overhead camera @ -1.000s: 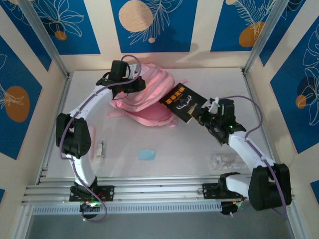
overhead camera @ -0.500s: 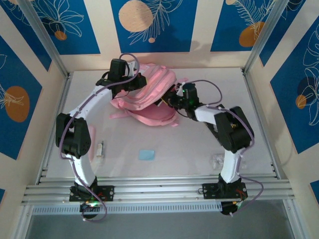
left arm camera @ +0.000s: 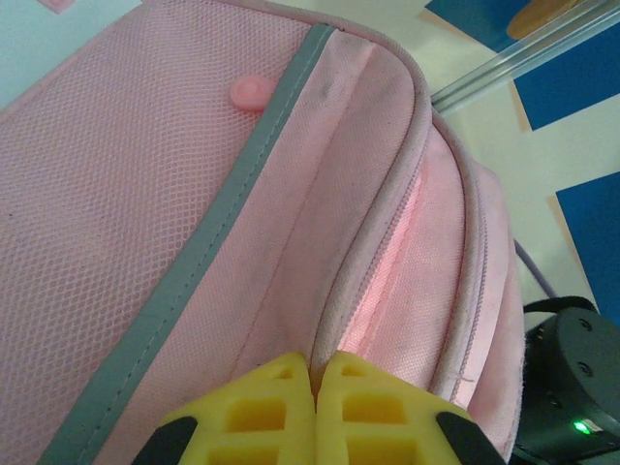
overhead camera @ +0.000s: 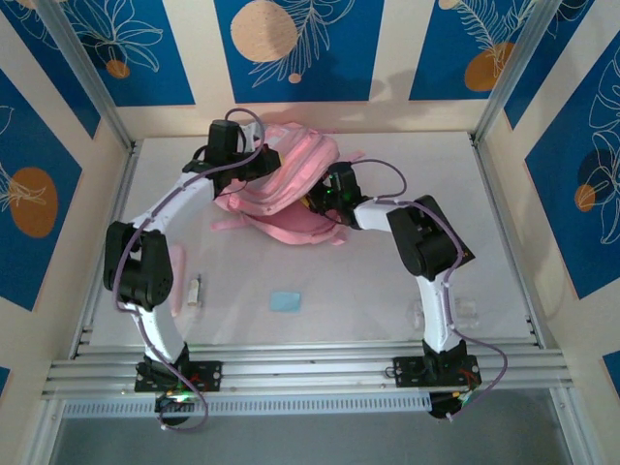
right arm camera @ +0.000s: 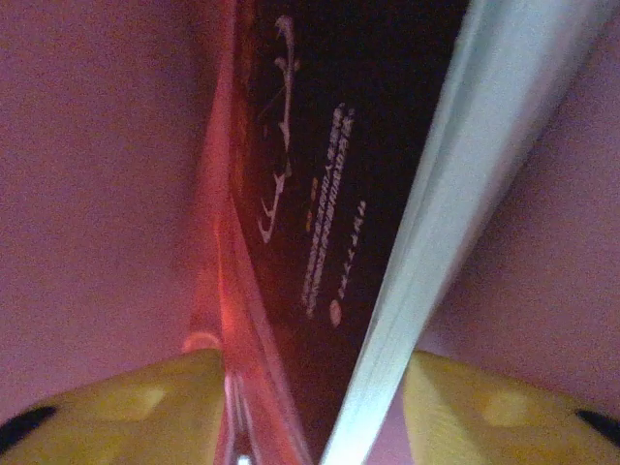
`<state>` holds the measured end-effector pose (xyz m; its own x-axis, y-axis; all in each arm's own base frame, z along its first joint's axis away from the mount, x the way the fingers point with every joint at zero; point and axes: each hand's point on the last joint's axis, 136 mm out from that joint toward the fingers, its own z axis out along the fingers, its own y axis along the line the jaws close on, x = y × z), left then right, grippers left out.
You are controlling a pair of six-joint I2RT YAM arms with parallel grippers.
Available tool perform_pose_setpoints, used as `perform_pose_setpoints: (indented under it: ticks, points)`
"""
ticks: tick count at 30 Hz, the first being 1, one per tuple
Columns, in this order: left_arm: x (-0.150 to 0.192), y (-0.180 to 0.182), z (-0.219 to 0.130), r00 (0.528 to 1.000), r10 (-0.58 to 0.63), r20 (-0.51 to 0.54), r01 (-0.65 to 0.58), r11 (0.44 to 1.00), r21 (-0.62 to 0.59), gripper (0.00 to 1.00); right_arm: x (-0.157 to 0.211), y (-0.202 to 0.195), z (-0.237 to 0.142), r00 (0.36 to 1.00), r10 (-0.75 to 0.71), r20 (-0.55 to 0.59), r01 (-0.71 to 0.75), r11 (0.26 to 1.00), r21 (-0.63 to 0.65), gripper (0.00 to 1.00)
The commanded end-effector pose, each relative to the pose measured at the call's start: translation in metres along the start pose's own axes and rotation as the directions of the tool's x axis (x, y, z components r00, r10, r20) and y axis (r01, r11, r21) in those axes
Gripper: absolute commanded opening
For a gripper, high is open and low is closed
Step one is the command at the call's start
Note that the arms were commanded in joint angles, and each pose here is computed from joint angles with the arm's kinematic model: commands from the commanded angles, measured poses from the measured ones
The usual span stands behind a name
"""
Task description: Pack the student bag
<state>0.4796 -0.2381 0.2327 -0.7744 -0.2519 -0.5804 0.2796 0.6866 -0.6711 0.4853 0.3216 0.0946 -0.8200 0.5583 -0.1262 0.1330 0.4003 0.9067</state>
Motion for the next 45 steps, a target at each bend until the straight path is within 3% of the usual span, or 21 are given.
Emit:
perform_pose_setpoints:
  ticks: [1, 10, 15, 18, 19, 23, 25, 26, 27, 31, 32, 34, 37, 45]
  points:
    - [-0.035, -0.008, -0.024, 0.991, 0.022, 0.130, -0.024, 1.000, 0.012, 0.00, -0.011, 0.034, -0.040, 0.998, -0.014, 0.058, 0.016, 0.999, -0.030, 0.61]
    - [-0.017, 0.025, -0.018, 0.994, 0.035, 0.108, -0.025, 0.996, -0.086, 0.00, -0.001, 0.028, -0.134, 0.993, -0.119, 0.002, 0.119, 0.990, 0.076, 0.64]
    - [0.011, 0.054, -0.022, 0.997, 0.050, 0.062, -0.037, 0.981, -0.193, 0.00, -0.039, -0.010, -0.200, 0.963, -0.265, 0.044, 0.235, 0.912, 0.335, 0.70]
    - [0.022, 0.069, -0.030, 0.997, 0.061, 0.044, -0.047, 0.964, -0.262, 0.00, -0.065, -0.032, -0.235, 0.941, -0.338, 0.005, 0.298, 0.837, 0.459, 0.72]
    - [0.027, 0.072, -0.032, 0.998, 0.058, 0.033, -0.047, 0.959, -0.280, 0.03, -0.074, -0.041, -0.246, 0.940, -0.341, 0.009, 0.290, 0.814, 0.504, 0.74]
    - [0.046, 0.076, -0.038, 0.999, 0.038, -0.007, -0.038, 0.953, -0.301, 0.38, -0.105, -0.078, -0.284, 0.938, -0.339, 0.066, 0.223, 0.741, 0.633, 0.87]
    - [0.059, 0.073, -0.041, 1.000, 0.018, -0.015, -0.022, 0.957, -0.290, 0.49, -0.118, -0.095, -0.299, 0.937, -0.338, 0.093, 0.185, 0.702, 0.688, 0.99]
    - [0.066, 0.071, -0.042, 1.000, 0.008, -0.016, -0.012, 0.959, -0.282, 0.53, -0.125, -0.105, -0.307, 0.934, -0.340, 0.108, 0.164, 0.678, 0.717, 0.99]
    - [0.073, 0.068, -0.042, 1.000, -0.004, -0.015, 0.000, 0.960, -0.279, 0.64, -0.132, -0.117, -0.315, 0.932, -0.339, 0.131, 0.133, 0.652, 0.746, 1.00]
    - [0.102, 0.055, -0.039, 0.999, -0.036, 0.004, 0.036, 0.967, -0.254, 0.70, -0.152, -0.149, -0.337, 0.934, -0.305, 0.186, 0.042, 0.611, 0.791, 0.99]
    - [0.110, 0.050, -0.037, 0.999, -0.040, 0.008, 0.040, 0.968, -0.246, 0.86, -0.155, -0.157, -0.340, 0.942, -0.272, 0.197, 0.014, 0.617, 0.787, 0.99]
    - [0.123, 0.039, -0.032, 0.999, -0.035, 0.012, 0.037, 0.972, -0.231, 0.97, -0.159, -0.172, -0.343, 0.951, -0.221, 0.217, -0.030, 0.633, 0.773, 0.99]
    - [0.136, 0.023, -0.023, 1.000, -0.020, 0.019, 0.024, 0.976, -0.215, 1.00, -0.158, -0.186, -0.339, 0.967, -0.140, 0.214, -0.062, 0.683, 0.728, 0.99]
    - [0.157, -0.007, 0.003, 0.999, -0.039, 0.002, 0.039, 0.992, -0.124, 1.00, -0.144, -0.226, -0.348, 0.974, 0.003, 0.224, -0.166, 0.681, 0.713, 0.99]
